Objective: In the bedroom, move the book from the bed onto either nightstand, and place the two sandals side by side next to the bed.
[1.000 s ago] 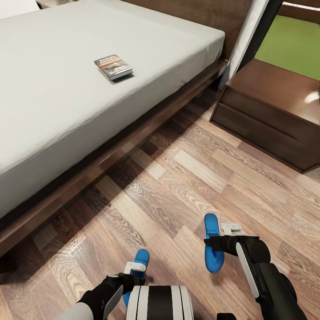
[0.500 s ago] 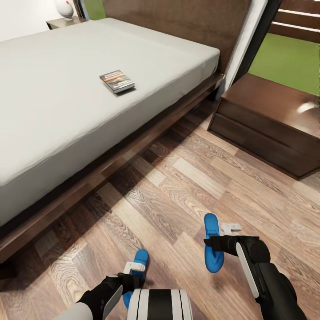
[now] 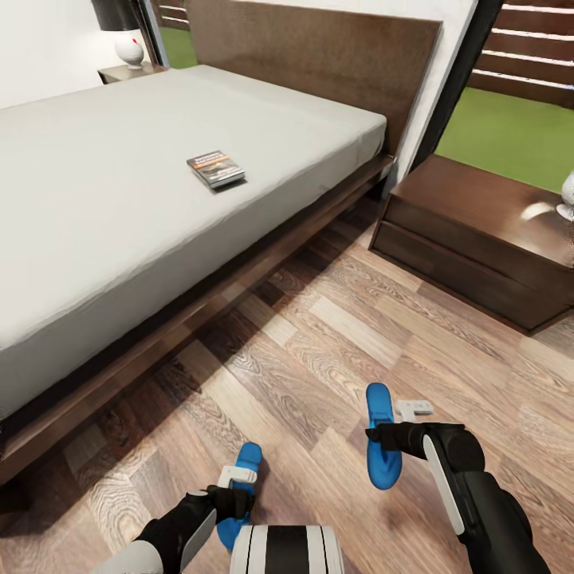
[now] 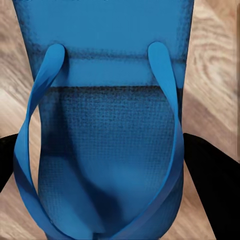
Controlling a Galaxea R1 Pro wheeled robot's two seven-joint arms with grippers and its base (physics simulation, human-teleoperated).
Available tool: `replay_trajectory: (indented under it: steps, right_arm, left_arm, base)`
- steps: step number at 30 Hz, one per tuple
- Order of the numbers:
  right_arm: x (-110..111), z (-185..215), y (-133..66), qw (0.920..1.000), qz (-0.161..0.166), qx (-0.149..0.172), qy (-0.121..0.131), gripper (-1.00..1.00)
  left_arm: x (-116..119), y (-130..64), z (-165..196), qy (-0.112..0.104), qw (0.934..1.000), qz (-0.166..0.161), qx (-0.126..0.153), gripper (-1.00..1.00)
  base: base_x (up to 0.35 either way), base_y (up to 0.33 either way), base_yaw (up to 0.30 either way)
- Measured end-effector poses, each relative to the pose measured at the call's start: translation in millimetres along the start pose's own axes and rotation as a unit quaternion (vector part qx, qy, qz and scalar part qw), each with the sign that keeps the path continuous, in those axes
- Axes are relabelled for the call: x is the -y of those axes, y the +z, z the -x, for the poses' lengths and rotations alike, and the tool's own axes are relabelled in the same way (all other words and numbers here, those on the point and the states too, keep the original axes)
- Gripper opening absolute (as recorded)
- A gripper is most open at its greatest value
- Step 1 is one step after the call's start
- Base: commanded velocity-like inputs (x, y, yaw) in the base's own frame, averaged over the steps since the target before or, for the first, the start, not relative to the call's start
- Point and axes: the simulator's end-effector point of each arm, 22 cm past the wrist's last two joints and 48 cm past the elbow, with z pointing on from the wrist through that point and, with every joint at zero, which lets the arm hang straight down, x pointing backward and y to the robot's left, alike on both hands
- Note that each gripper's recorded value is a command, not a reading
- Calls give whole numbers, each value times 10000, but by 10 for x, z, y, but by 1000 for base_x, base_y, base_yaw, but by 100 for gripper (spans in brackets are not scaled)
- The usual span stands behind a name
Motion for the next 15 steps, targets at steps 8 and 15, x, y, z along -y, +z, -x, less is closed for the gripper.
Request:
replay_trajectory:
  steps: [8, 15]
  right_arm:
    - [-11, 110, -135, 9999, -5, 159, -21, -100]
    - [-20, 201, -256, 9996, -16, 296, -41, -100]
  left_arm:
    - [-190, -119, 265, 50, 9989, 334, 313, -100]
    - [-309, -253, 618, 212, 9965, 530, 604, -100]
  base:
    - [0, 0, 0]
    - [0, 0, 0]
